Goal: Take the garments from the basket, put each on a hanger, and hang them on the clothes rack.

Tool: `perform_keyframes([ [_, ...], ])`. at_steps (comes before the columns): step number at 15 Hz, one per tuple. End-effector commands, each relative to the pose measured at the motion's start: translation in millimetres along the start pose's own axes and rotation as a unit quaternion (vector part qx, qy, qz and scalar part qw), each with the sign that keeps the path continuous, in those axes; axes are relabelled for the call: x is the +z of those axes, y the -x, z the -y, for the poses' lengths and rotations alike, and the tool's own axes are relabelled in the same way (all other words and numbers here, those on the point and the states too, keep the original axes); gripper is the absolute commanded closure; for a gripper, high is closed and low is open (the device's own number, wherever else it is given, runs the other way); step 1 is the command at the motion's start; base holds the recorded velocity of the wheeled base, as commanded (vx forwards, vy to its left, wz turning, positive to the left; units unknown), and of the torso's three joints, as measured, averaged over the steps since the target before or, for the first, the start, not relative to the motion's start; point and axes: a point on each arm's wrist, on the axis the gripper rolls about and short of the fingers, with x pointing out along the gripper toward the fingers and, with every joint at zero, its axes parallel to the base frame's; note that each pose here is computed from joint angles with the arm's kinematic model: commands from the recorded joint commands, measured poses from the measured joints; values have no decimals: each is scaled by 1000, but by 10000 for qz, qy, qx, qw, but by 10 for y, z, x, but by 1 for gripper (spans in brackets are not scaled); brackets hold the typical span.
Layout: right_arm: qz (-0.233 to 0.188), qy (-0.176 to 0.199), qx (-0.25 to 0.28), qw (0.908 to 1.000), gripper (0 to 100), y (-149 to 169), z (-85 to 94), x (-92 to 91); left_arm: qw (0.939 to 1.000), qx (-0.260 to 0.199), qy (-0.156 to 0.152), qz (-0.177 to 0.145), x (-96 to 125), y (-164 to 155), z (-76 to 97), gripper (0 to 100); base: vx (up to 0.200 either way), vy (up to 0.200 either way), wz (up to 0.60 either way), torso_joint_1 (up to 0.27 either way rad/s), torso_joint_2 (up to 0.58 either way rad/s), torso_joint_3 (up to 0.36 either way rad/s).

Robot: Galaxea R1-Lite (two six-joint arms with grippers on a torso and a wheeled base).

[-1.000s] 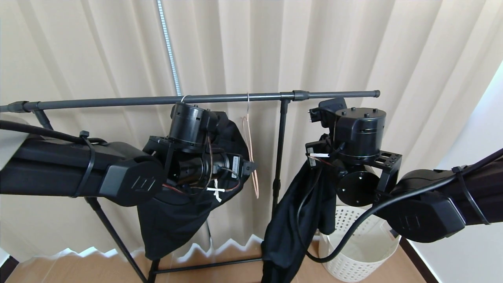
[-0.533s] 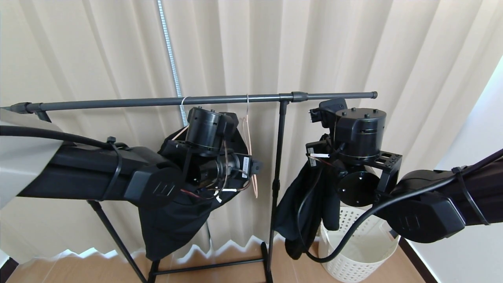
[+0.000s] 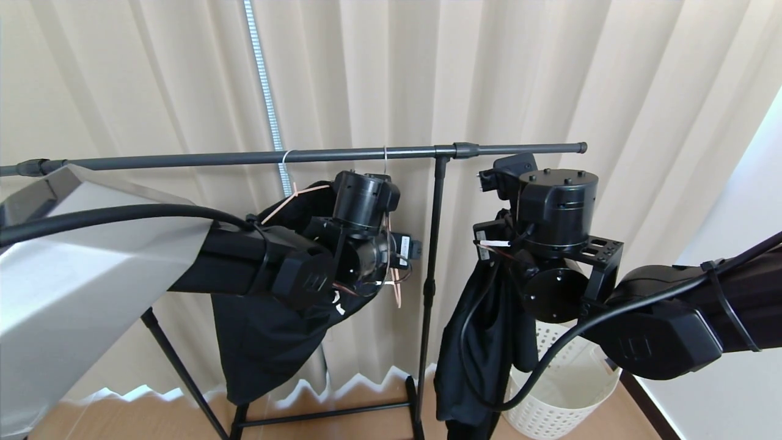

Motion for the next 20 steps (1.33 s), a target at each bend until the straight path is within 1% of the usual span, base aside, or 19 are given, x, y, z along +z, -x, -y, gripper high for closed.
perform_keyframes([
  [1, -3, 6, 1, 10000, 100, 0, -2, -3, 9999, 102, -7, -44, -74, -198, 40, 0, 0, 0, 0, 0, 0, 0],
  [5, -3, 6, 1, 10000, 100, -2, -5, -6, 9993, 384, -10, -12, -95, -352, 64, 0, 0, 0, 0, 0, 0, 0],
  [9, -3, 6, 1, 10000, 100, -2, -5, -6, 9988, 486, -11, 27, -85, -423, 83, 0, 0, 0, 0, 0, 0, 0],
  [11, -3, 6, 1, 10000, 100, -2, -5, -6, 9977, 674, 15, 90, -82, -508, 72, 0, 0, 0, 0, 0, 0, 0],
  [18, -3, 6, 1, 10000, 100, -2, -5, -6, 9976, 691, 9, 78, -90, -537, 78, 0, 0, 0, 0, 0, 0, 0],
  [19, -3, 6, 1, 10000, 100, -2, -5, -6, 9975, 700, 6, 72, -94, -537, 78, 100, 0, 0, 0, 0, 0, 0],
  [20, -3, 6, 1, 10000, 100, -2, -5, -6, 9975, 702, 1, 58, -103, -538, 76, 100, 0, 0, 0, 0, 0, 0],
])
